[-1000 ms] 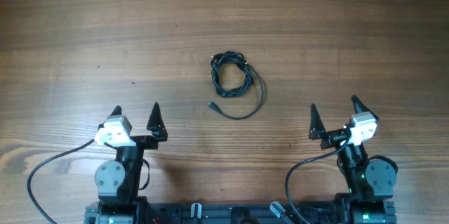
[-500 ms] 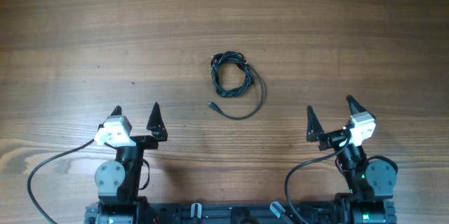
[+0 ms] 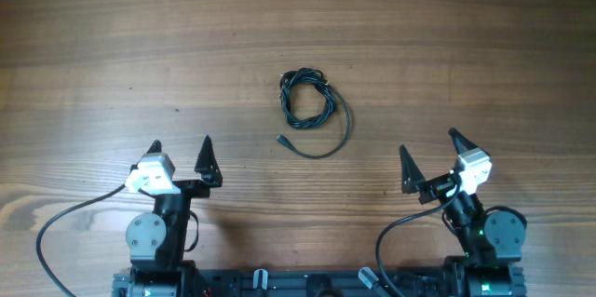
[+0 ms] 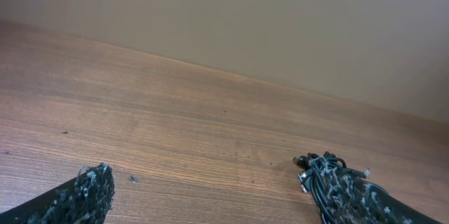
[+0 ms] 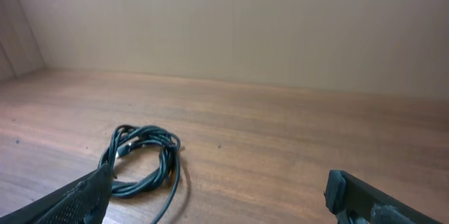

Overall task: Untangle cables
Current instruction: 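Move the left gripper to the black cable bundle and grasp it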

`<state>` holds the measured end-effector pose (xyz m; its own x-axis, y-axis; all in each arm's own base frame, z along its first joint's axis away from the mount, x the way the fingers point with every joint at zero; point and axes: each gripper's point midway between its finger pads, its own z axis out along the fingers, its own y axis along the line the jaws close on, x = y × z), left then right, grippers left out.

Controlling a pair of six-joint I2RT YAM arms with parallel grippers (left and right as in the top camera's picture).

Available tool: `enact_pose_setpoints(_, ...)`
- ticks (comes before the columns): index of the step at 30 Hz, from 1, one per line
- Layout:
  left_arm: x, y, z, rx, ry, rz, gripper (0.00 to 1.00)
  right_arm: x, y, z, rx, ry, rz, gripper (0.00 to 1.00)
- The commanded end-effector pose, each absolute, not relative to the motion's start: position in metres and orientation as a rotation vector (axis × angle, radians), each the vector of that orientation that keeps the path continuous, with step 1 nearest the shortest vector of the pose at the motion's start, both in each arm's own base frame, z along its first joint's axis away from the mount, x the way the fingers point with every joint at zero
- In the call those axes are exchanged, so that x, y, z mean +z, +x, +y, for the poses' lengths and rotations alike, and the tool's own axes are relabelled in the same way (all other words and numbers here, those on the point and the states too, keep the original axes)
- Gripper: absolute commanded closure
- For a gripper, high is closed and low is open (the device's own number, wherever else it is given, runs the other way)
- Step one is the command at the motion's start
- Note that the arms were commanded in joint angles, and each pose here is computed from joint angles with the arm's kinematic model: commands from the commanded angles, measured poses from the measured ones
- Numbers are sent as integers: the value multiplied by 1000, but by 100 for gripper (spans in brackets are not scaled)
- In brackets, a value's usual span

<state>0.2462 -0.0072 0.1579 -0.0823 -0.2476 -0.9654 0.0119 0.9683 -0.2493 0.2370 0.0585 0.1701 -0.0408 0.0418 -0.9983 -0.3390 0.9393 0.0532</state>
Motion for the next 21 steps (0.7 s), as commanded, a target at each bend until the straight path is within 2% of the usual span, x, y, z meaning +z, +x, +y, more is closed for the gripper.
enact_pose_setpoints(1,170,245,-5,-194,-167,1627,0,189,235,61,328,-247,1565,0)
enact_pose_setpoints(12,208,263,-7,-195,-171,1724,0,216,241,63,325,-272,1612,0)
enact_pose_setpoints(21,258,314,-23,-265,-142,1991,0,269,251,70,371,-302,1744,0)
